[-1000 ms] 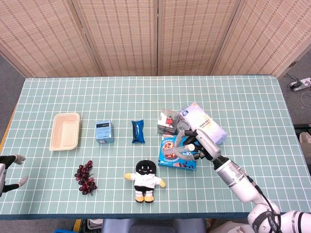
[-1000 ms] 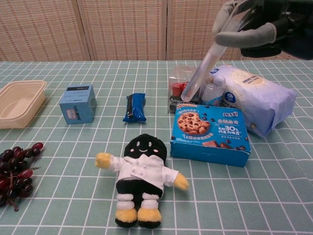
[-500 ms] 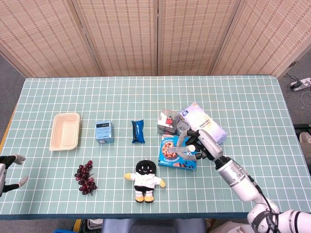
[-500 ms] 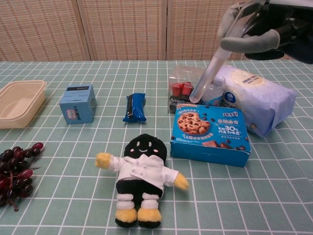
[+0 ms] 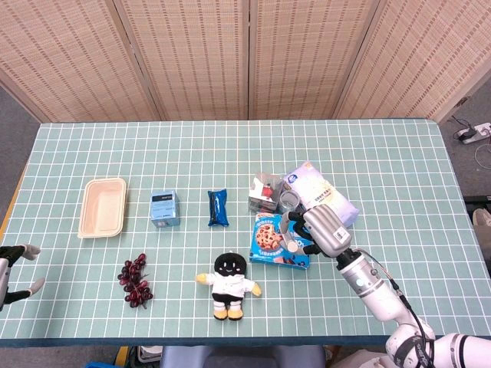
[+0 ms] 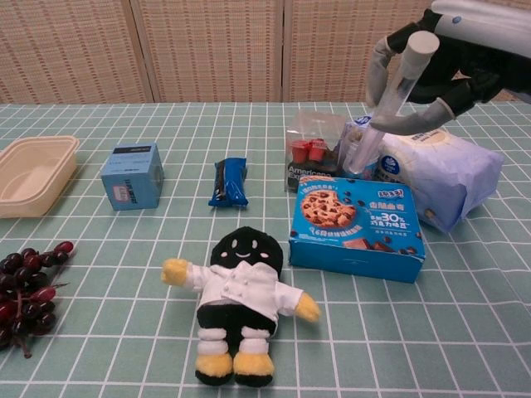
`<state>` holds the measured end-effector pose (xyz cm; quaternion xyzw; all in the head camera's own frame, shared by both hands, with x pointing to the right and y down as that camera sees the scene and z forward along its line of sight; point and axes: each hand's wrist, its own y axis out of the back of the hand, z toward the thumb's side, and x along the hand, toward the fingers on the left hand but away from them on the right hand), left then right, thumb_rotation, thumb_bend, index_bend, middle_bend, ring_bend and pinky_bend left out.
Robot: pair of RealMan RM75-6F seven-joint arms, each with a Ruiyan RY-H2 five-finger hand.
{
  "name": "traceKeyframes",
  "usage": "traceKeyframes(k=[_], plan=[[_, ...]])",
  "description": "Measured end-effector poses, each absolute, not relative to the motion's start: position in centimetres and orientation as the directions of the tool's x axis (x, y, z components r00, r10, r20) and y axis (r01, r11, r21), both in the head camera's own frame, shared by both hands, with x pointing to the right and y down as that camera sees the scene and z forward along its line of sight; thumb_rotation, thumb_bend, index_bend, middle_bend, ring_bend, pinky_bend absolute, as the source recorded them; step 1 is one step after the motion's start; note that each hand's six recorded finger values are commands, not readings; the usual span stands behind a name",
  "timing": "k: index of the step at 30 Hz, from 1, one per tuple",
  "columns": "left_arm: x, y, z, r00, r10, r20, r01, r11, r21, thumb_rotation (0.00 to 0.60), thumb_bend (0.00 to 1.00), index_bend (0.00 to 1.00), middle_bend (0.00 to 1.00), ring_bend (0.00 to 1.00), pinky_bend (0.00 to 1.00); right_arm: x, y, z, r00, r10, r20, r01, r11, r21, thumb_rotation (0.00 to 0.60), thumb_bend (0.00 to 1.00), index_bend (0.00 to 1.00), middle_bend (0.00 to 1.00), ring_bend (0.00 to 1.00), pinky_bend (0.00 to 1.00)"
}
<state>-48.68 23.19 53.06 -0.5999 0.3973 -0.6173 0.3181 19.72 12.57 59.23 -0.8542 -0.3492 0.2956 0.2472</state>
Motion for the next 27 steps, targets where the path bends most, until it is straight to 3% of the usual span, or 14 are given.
traceKeyframes(k=[9,13,17,24,27], plan=[[-48.7,23.2,53.2,-0.079,-0.867,0.492,-0.081,-0.486,-0.870,0.600,0.19,0.47,0.44,0.34,0.44,19.9,12.5,58.7,0.599,0.738,-0.310,0.742,-0.658,-0.132,0.600,0.41,0.77,1.00,1.00,1.00],[-48.7,23.2,53.2,-0.080,-0.867,0.492,-0.081,-0.486,-0.870,0.600,0.19,0.47,0.44,0.34,0.44,20.0,12.6,58.9,0.596,0.742,-0.306,0.764,-0.642,-0.066,0.600,0.42,0.77,1.00,1.00,1.00],[-48.7,23.2,53.2,-0.081,-0.867,0.492,-0.082,-0.486,-0.870,0.600,0.19,0.47,0.44,0.34,0.44,20.2,12.6,59.4,0.591,0.748,-0.301,0.742,-0.651,-0.161,0.600,0.42,0.77,1.00,1.00,1.00],[-48.7,23.2,53.1,-0.081,-0.868,0.489,-0.085,-0.483,-0.871,0.600,0.19,0.46,0.44,0.34,0.44,20.2,12.9,60.3,0.577,0.760,-0.298,0.489,-0.614,-0.619,0.600,0.42,0.77,1.00,1.00,1.00],[-48.7,23.2,53.1,-0.082,-0.867,0.491,-0.085,-0.485,-0.871,0.600,0.19,0.46,0.44,0.34,0.44,20.2,13.0,60.5,0.573,0.763,-0.298,0.357,-0.560,-0.747,0.600,0.42,0.77,1.00,1.00,1.00]])
